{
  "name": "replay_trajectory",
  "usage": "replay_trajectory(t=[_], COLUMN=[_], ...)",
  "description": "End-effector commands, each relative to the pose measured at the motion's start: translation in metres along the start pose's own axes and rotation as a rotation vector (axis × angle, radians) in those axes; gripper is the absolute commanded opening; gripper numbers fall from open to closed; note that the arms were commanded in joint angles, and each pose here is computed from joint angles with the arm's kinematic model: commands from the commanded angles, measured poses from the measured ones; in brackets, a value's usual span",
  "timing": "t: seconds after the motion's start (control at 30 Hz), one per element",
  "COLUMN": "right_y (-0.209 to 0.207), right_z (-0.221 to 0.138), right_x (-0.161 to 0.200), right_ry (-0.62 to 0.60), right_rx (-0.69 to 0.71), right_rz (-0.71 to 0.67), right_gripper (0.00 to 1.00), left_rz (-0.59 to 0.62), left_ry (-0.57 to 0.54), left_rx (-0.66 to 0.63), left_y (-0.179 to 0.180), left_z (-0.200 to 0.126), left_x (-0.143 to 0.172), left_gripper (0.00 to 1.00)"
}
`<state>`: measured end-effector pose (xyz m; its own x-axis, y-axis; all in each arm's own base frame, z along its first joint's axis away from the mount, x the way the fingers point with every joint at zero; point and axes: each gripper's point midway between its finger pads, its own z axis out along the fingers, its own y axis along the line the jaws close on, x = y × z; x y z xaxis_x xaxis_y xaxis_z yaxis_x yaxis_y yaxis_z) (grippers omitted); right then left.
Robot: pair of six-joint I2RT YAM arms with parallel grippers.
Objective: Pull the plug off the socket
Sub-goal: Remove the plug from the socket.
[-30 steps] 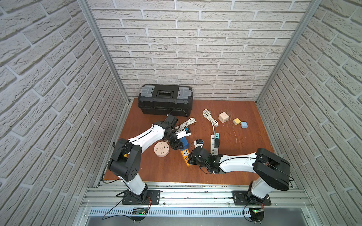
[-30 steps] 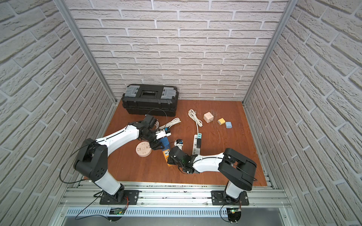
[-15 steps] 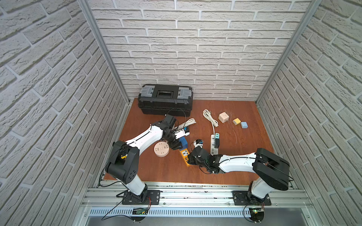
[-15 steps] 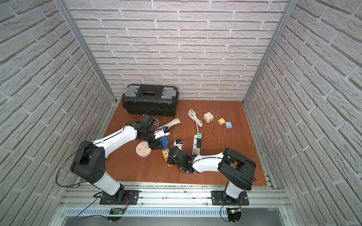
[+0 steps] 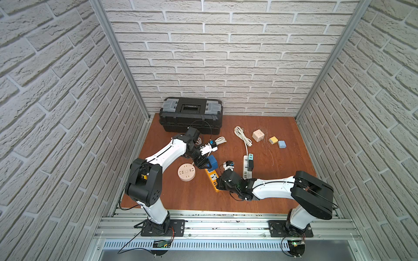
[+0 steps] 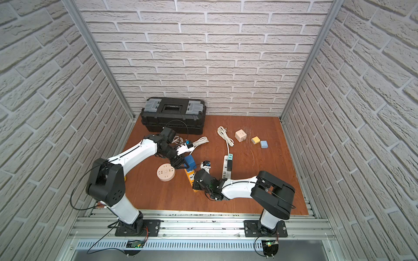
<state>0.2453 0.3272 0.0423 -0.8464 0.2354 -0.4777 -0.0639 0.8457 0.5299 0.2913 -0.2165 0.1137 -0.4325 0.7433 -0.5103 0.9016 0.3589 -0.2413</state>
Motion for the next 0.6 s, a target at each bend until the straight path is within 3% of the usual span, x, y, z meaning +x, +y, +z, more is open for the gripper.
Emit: replay_trajectory(t=[0.0,0.3,0.57], right_y=[-0.044,0.021,0.076], right_z=[0.001,-0.01,-0.047], right_x=[0.031,-0.003,-0.037], right_ry=[0.103,0.051,-0.04], right_rx=[0.165,0.052,-0.033], right_rz=[-0.085,-0.26,-0.432], right_gripper=[0.03,0.12,0.39], left_rz=[0.005,-0.017,-0.056], left_ry=[-0.035,-0.063,-0.097], left_rx=[-0.025,-0.06,-0.073], left_y=[-0.003,-0.009,-0.012], left_z=[-0.012,-0.029,-0.05], left_x=[-0.006,-0.002,-0.004], left_gripper=[0.0,0.0,0.0])
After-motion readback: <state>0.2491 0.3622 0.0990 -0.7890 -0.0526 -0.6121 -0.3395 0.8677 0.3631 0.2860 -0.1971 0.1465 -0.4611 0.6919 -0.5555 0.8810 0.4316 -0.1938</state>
